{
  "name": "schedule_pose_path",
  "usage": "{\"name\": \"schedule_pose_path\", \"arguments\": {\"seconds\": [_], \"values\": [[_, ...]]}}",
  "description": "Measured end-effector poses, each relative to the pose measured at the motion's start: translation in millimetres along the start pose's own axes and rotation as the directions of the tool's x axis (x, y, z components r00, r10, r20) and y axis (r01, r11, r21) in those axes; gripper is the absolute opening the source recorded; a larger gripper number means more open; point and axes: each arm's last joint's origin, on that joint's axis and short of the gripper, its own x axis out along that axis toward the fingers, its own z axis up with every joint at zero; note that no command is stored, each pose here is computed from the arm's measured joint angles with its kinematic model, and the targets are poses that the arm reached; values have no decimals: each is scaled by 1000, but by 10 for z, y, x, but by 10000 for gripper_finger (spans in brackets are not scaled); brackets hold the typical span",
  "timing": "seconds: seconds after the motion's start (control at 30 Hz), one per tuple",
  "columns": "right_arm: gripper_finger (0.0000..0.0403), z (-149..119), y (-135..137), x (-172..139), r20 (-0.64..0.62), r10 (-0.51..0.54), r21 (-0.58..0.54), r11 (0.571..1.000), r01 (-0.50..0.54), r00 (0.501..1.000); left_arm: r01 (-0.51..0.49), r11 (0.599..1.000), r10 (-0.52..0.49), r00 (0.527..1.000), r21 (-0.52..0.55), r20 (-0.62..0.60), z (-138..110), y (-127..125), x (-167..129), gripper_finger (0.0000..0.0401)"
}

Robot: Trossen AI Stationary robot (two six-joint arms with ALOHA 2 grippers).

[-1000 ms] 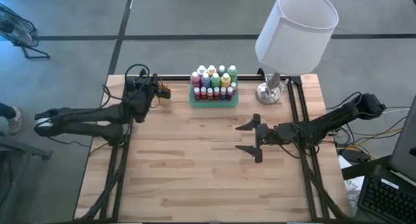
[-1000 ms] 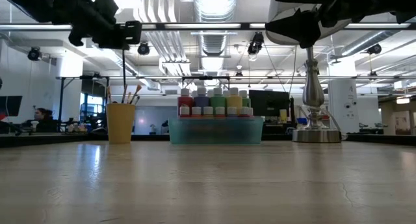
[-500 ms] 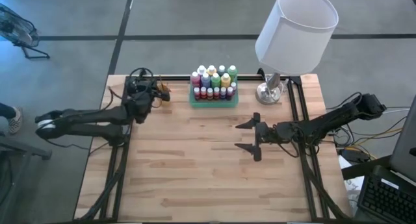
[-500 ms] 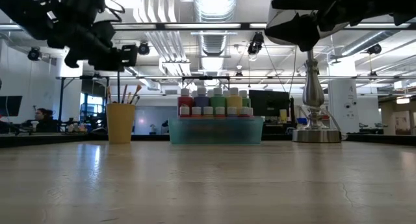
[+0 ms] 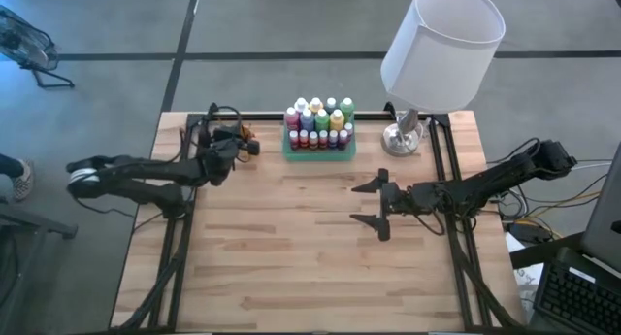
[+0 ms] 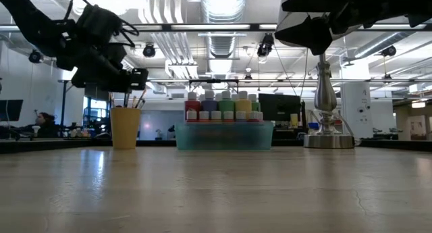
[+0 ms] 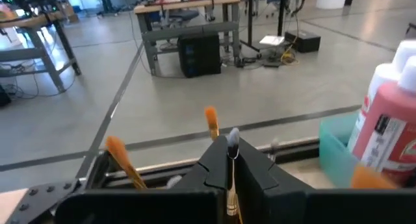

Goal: Pick & Place Paint Supplies
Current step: Put the silver paintbrush into the orange cup, then return to Home Position

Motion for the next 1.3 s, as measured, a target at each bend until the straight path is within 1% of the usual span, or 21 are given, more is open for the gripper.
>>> {"name": "schedule_pose_path", "arguments": {"seconds": [0.17, 0.23, 0.43, 0.53, 0.6, 0.63, 0.7, 0.77, 0.83, 0.87, 0.9, 0.97, 1.03, 1.07, 1.13, 1.23, 1.3], "values": [[364, -15, -3, -1, -13, -3, -1, 1000, 3, 1000, 40, 999, -41, 999, -9, -24, -52, -31, 50, 12], [363, -15, -3, -1, -13, -3, -1, 1000, 3, 1000, 49, 999, -49, 999, -22, -24, -53, -37, 57, 24], [364, -19, -4, -1, -17, -4, 1, 1000, 4, 1000, 48, 999, -48, 999, -26, -19, -41, -32, 57, 104], [363, -20, -4, -1, -18, -4, 1, 1000, 4, 1000, 64, 998, -64, 998, -30, -20, -29, -35, 53, 141], [364, -20, -5, -1, -18, -4, 1, 1000, 4, 1000, 85, 996, -86, 996, -36, -10, 27, -47, 47, 160], [363, -20, -4, -1, -18, -4, 0, 1000, 4, 1000, 99, 994, -99, 995, -39, 0, 70, -55, 37, 168], [364, -20, -4, -1, -18, -4, -14, 1000, 4, 1000, 158, 986, -157, 987, -51, 22, 180, -78, 9, 177], [363, -16, -4, 0, -16, -4, -36, 999, 3, 1000, 252, 966, -249, 967, -59, 53, 325, -109, -34, 181], [364, -4, 1, 1, -9, -2, -49, 999, 1, 1000, 378, 924, -372, 924, -65, 89, 479, -145, -93, 181], [364, 2, 3, 2, -6, -1, -49, 999, 1, 1000, 450, 891, -443, 890, -62, 106, 553, -164, -131, 180], [363, 8, 4, 3, -3, 0, -48, 999, 0, 1000, 521, 852, -513, 850, -55, 118, 616, -186, -169, 179], [364, 19, 7, 4, 2, 1, -46, 999, -1, 1000, 653, 756, -644, 754, -39, 133, 735, -240, -256, 176], [363, 42, 13, 8, 8, 2, -46, 999, -2, 1000, 744, 668, -738, 664, -15, 120, 811, -311, -351, 171], [363, 53, 16, 10, 12, 2, -46, 999, -2, 1000, 772, 635, -769, 631, 11, 103, 837, -352, -408, 167], [363, 75, 22, 14, 19, 4, -42, 999, -3, 1000, 804, 590, -807, 588, 72, 50, 880, -442, -540, 155], [358, 119, 35, 21, 30, 12, 14, 1000, -13, 999, 828, 544, -830, 555, 136, -52, 936, -577, -797, 131], [342, 145, 51, 25, 32, 45, 38, 998, -46, 998, 844, 503, -841, 528, 187, -119, 955, -649, -1017, 109]]}}
